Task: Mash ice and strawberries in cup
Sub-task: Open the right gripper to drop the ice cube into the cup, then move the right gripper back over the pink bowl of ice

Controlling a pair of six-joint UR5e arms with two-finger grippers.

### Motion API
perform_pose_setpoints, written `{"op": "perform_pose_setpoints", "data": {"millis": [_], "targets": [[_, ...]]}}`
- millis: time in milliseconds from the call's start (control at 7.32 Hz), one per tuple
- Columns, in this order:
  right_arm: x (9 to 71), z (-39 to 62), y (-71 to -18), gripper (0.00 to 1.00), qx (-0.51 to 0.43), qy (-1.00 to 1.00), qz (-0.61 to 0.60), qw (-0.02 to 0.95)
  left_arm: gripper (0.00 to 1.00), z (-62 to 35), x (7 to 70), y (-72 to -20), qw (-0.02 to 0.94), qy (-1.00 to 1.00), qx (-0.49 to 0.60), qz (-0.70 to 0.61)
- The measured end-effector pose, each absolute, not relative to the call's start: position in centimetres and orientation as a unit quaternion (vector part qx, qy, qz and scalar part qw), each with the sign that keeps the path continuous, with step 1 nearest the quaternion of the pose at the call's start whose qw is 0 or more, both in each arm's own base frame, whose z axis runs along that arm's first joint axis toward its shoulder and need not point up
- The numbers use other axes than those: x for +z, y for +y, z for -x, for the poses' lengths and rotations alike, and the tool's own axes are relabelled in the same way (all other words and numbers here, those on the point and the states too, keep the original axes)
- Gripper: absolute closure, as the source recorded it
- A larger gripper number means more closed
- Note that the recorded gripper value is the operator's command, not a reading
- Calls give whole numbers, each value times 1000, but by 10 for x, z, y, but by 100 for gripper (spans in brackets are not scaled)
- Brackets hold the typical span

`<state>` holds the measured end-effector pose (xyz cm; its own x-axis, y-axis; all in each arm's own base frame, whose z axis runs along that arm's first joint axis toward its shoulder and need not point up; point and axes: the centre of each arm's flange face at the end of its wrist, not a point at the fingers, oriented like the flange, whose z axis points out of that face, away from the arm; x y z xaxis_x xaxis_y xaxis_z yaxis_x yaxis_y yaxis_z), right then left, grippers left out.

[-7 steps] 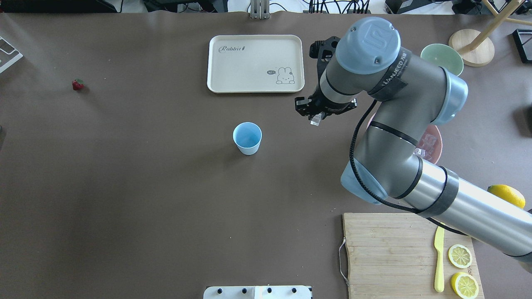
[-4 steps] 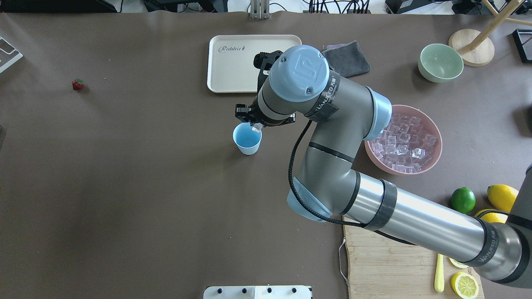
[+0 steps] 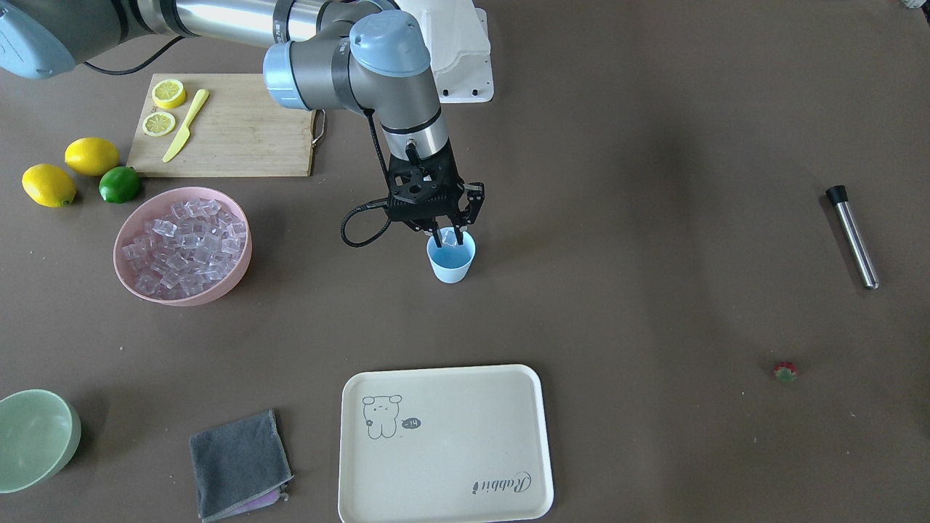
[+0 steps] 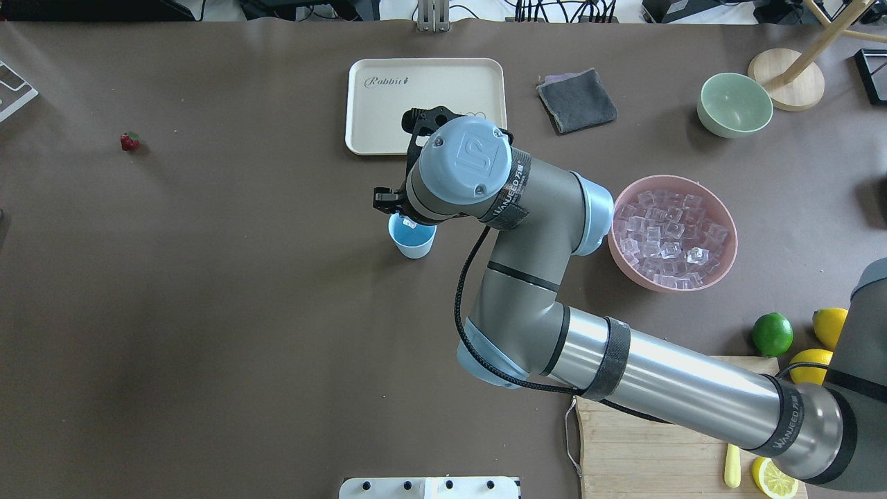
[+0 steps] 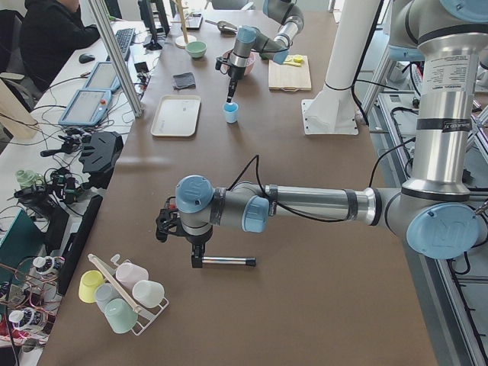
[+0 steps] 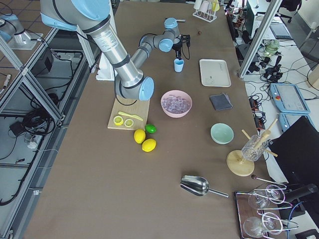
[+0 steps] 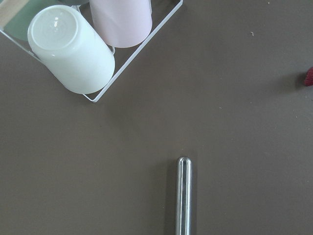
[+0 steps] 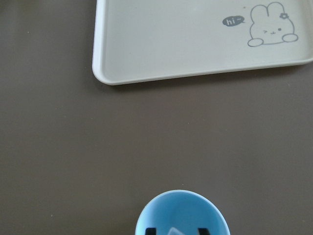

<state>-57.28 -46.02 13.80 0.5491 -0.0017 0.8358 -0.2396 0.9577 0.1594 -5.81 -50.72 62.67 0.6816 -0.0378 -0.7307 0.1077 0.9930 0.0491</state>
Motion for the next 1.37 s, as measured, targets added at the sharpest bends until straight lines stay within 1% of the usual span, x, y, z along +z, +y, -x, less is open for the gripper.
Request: {"op": "perform_pose_setpoints", "data": {"millis": [273,410,547,957,1093,1230,1367], "targets": [[142,569,-460,0,55,-471,-125,871,1,58,627,-507,916,397,-39,-44],[153,554,-460,0,46,-475,-116,871,1,58,627,-507,916,396,-39,-44],[180,520,-459,0,33,-474,-112,873,1,58,627,-507,916,396,-39,-44],[312,391,-479,0,-50,-417,-132,898,1,58,625,-506,916,397,-38,-47],[360,348,-479,0,-63,-392,-130,909,1,58,625,-506,916,397,-38,-47],[396,305,-474,0,-74,-372,-129,916,1,58,624,-507,916,397,-37,-48],[417,276,-470,0,-82,-360,-126,921,1,58,622,-507,916,397,-36,-50]]}}
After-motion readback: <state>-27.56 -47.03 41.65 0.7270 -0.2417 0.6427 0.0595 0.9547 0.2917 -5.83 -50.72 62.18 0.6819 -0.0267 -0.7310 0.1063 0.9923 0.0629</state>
